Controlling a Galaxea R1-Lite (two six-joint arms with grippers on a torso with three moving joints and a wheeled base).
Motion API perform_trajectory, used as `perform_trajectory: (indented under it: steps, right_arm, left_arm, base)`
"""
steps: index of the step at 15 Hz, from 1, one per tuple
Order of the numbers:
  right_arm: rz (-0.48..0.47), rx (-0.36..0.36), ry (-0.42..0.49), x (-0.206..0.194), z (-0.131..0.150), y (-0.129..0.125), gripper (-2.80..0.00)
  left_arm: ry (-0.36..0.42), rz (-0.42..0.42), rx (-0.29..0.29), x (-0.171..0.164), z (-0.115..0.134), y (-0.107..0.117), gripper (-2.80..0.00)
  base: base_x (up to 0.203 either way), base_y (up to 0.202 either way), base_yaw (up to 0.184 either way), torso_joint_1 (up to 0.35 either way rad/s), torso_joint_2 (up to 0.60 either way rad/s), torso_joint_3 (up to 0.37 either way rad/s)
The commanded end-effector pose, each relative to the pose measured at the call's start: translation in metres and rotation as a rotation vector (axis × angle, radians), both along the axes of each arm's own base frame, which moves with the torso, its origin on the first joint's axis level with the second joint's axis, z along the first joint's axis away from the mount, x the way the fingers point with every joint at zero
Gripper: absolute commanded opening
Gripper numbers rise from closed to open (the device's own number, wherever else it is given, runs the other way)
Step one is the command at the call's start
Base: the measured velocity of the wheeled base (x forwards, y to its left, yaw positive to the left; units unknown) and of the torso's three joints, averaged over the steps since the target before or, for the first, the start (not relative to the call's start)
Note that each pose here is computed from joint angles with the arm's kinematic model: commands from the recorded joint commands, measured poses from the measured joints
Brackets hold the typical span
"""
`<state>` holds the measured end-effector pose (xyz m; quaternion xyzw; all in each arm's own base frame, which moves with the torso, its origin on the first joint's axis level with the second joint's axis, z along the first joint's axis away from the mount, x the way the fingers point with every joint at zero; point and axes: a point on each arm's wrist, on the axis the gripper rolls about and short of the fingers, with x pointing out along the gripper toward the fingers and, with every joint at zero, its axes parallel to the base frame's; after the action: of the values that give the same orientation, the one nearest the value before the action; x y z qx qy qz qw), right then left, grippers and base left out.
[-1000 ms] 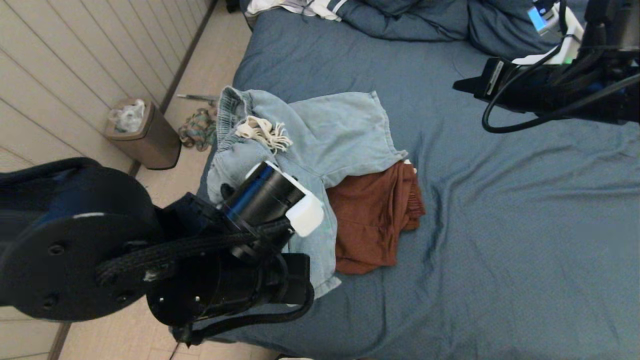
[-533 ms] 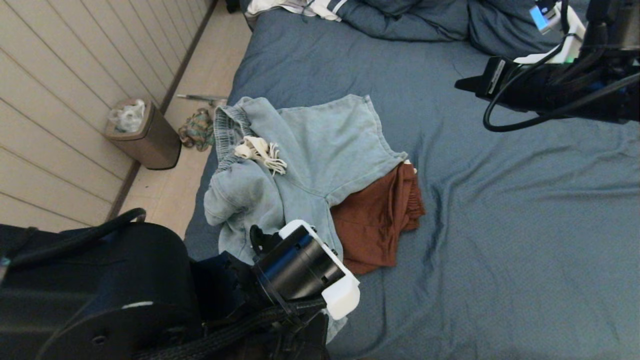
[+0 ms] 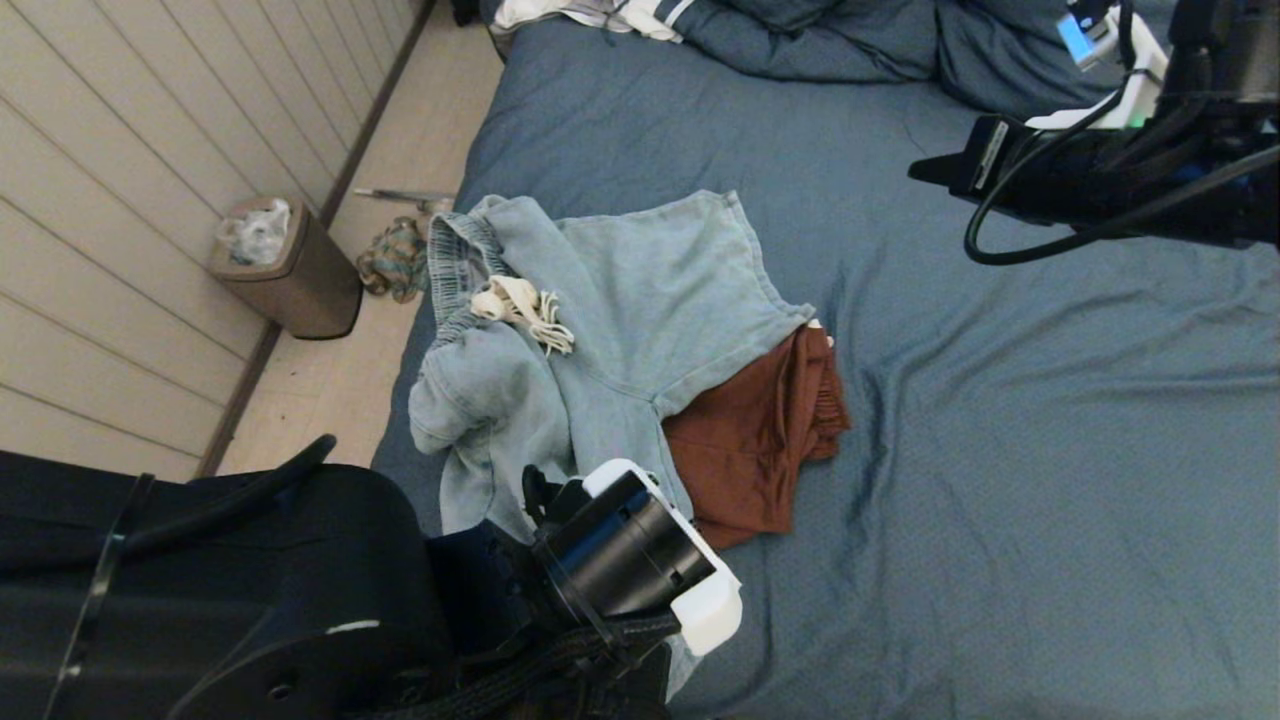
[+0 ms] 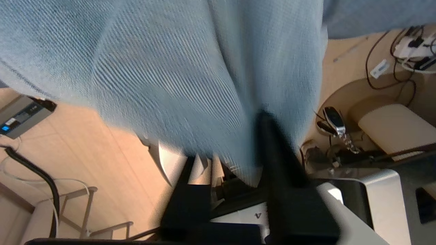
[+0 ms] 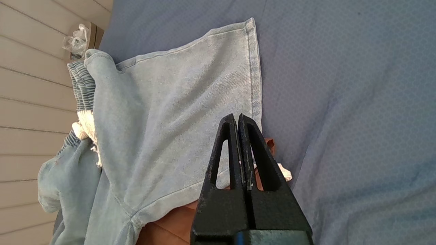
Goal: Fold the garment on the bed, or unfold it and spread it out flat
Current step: Unford the blue shorts, then unford the brown shorts
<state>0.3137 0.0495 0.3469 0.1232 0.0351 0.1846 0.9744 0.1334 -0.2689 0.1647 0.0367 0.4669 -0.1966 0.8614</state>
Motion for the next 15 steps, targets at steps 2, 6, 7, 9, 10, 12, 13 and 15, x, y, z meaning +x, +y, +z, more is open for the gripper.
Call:
perform_trajectory:
  steps: [2,6,7,9,10,12,13,15]
  right_arm:
    - [0.003,0.001,0.003,0.001,-0.001,0.001,-2.8]
    - [0.001,0.001,0.001,0.0,0.0,0.0,-2.8]
    - [0.001,0.001,0.001,0.0,0.0,0.0,-2.8]
    - [0.003,0.0,0.005,0.001,-0.002,0.001,-2.8]
    - [0.003,0.0,0.009,0.001,-0.003,0.001,-2.8]
    - [0.005,-0.005,0.02,0.001,-0.006,0.001,-2.8]
    - [0.005,-0.007,0.028,0.002,-0.008,0.001,-2.8]
    - [0.004,-0.027,0.11,0.007,-0.018,0.001,-2.8]
  left_arm:
    - [-0.001,0.0,-0.019,0.0,0.003,-0.001,0.0]
    - [-0.033,-0.004,-0.069,0.0,0.02,0.001,0.0]
    - [-0.046,-0.006,-0.086,0.0,0.027,0.002,0.0]
    - [-0.072,0.04,-0.112,0.015,0.036,0.009,0.0]
    - [-0.086,0.091,-0.136,0.029,0.043,0.015,0.0]
    - [-0.125,0.163,-0.208,0.051,0.058,0.025,-2.8]
    - [-0.149,0.18,-0.246,0.059,0.062,0.027,-2.8]
    - [-0.174,0.242,-0.269,0.081,0.059,0.036,-2.8]
  base:
    - [0.0,0.0,0.0,0.0,0.0,0.0]
    - [0.0,0.0,0.0,0.0,0.0,0.0]
    - [0.0,0.0,0.0,0.0,0.0,0.0]
    - [0.0,0.0,0.0,0.0,0.0,0.0]
    - [0.0,0.0,0.0,0.0,0.0,0.0]
    - [0.0,0.0,0.0,0.0,0.0,0.0]
    - [0.0,0.0,0.0,0.0,0.0,0.0]
    - [0.0,0.0,0.0,0.0,0.0,0.0]
